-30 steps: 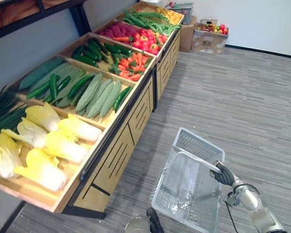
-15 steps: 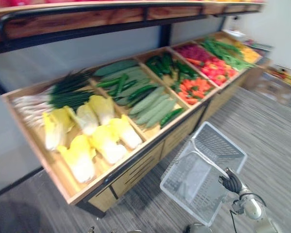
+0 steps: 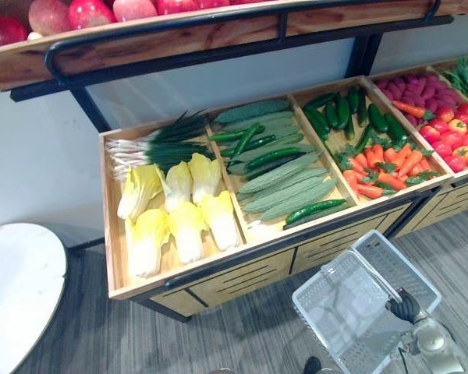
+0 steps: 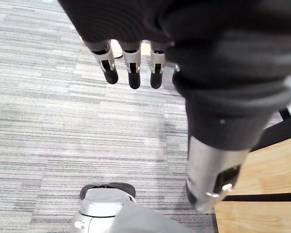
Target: Pick vegetable in the basket
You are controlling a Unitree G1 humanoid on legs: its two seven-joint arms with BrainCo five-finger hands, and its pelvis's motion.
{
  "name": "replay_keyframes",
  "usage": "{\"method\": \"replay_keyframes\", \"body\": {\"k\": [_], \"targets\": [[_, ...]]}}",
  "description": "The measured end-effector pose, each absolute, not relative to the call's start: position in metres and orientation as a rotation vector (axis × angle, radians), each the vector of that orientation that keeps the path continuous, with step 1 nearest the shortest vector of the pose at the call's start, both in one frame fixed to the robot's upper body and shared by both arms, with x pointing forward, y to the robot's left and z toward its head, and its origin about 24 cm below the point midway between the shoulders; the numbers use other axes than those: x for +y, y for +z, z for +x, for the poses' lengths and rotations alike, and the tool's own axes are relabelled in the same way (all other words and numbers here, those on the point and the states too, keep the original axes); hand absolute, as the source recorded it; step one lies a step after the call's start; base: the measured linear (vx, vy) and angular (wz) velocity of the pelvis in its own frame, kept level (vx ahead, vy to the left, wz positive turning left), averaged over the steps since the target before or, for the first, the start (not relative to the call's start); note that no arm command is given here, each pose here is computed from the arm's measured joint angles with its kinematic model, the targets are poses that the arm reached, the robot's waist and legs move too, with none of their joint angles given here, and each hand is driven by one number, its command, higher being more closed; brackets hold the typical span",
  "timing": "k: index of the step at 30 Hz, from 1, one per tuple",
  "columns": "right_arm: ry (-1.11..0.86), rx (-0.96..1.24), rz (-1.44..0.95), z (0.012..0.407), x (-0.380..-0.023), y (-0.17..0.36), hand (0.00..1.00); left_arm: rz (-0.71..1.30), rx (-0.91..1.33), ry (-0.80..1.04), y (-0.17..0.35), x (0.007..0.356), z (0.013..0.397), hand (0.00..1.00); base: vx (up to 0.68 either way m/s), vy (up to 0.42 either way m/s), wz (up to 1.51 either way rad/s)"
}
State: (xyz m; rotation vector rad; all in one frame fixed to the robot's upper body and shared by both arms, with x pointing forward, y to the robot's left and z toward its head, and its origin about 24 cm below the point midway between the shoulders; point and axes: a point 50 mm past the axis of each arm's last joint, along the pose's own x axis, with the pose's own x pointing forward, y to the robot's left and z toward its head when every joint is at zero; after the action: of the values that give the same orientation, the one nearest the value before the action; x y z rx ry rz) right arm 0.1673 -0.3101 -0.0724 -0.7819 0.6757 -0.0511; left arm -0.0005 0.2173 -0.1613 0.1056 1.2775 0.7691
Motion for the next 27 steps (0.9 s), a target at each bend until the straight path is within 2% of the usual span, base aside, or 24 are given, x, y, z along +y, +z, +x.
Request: {"method": "replay_keyframes", "body": {"k": [4,6,10,14,21,27], "targets": [[-0.186,0.757,-0.738,0.139,-0.324,-0.083,1.00,0.146,1.053,0.992,-0.144,0.243,0.026,0.00,-0.08,0.047,0.50],[-0.231,0.778,-0.705,0.132,-0.322,-0.089,1.00,0.174,0.827,1.134,-0.120,0.269,0.054,0.00,-0.08,0.048,0.13],[-0.317,0.797,-0.690,0.120,-0.324,-0.093,1.00,0.229,0.453,1.227,-0.070,0.294,0.098,0.00,-0.07,0.037,0.03],[-0.394,0.804,-0.679,0.110,-0.330,-0.093,1.00,0.217,0.171,1.241,-0.031,0.300,0.128,0.00,-0.01,0.025,0.04],[-0.391,0.815,-0.676,0.104,-0.326,-0.096,1.00,0.204,-0.035,1.186,0.001,0.303,0.155,0.00,0.02,0.003,-0.07],[-0.333,0.778,-0.703,0.114,-0.315,-0.097,1.00,0.249,-0.038,1.110,0.008,0.307,0.176,0.00,0.02,-0.004,-0.18]]}}
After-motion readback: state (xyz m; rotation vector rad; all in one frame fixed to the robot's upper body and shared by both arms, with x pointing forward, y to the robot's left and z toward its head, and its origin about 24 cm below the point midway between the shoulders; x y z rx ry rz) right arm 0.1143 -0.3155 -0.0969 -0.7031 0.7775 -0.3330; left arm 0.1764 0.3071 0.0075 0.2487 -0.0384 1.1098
